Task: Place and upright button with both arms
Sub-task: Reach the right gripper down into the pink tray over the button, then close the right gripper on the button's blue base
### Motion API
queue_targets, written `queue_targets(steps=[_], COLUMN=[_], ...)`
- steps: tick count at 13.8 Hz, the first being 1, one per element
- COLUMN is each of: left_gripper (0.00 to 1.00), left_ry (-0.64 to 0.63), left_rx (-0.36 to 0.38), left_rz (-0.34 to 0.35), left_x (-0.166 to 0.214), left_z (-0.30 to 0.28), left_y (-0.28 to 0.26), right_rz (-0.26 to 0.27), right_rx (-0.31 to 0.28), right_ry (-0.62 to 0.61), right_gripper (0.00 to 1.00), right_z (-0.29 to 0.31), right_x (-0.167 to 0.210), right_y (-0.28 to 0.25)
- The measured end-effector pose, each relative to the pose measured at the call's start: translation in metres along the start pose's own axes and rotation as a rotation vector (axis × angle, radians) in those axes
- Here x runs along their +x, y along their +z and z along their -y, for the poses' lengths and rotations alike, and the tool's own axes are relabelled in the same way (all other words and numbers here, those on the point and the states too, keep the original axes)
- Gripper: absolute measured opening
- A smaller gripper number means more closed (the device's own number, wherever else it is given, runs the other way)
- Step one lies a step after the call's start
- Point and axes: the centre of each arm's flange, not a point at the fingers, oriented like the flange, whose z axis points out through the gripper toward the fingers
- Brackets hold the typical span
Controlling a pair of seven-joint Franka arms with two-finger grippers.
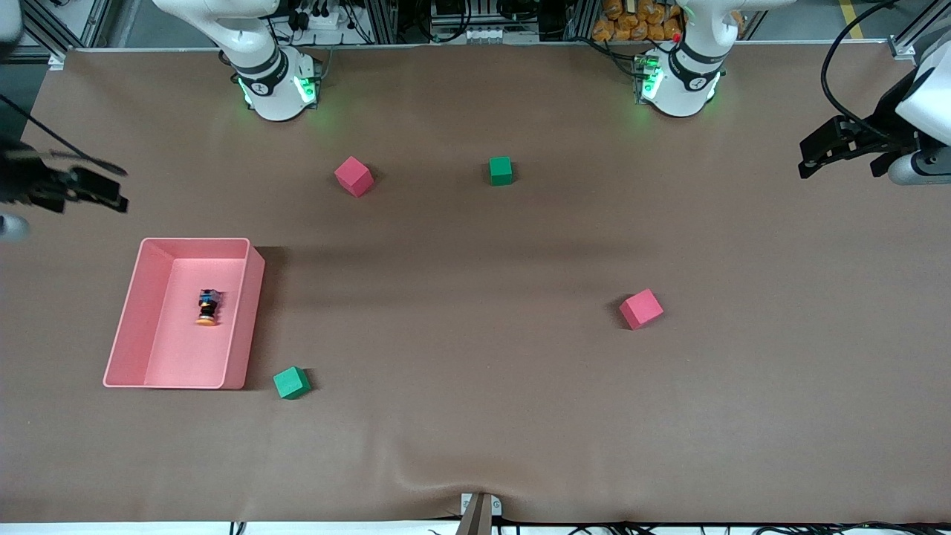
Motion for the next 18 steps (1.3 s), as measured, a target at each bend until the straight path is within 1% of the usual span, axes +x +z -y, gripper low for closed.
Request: queue_targets(steps=[2,3,6,9,12,15,18], left_gripper=[1.00,1.00,1.00,1.00,1.00,1.00,1.00], left_ry=[0.000,0.000,0.000,0.000,0.000,0.000,0.000], left_rx=[0.000,0.000,0.000,0.000,0.000,0.000,-0.001], left_rz=[0.001,0.002,0.013,0.016,0.014,0.012,0.011], left_x=[0.000,0.001,0.004,0.005,0.005,0.005,0.005], left_z=[0.000,0.000,0.000,0.000,0.000,0.000,0.000], left_y=[0.000,0.001,0.007,0.008,0.008,0.007,0.006], right_rz=[0.069,0.083,0.063,0.033,-0.001,-0.010,-0.004], right_rx=[0.000,0.000,0.002,0.006,0.003,0.003,0.031], right_ry=[0.005,0.007,0.012,-0.052,-0.059,-0.067,-0.070], right_gripper=[1.00,1.00,1.00,1.00,1.00,1.00,1.00], right_z=[-0.003,-0.004,-0.019,-0.039,-0.047,-0.053,-0.073], right_x=[0.027,0.039,0.062,0.065,0.064,0.067,0.076], right_y=[0.044,0.063,0.124,0.171,0.205,0.241,0.284])
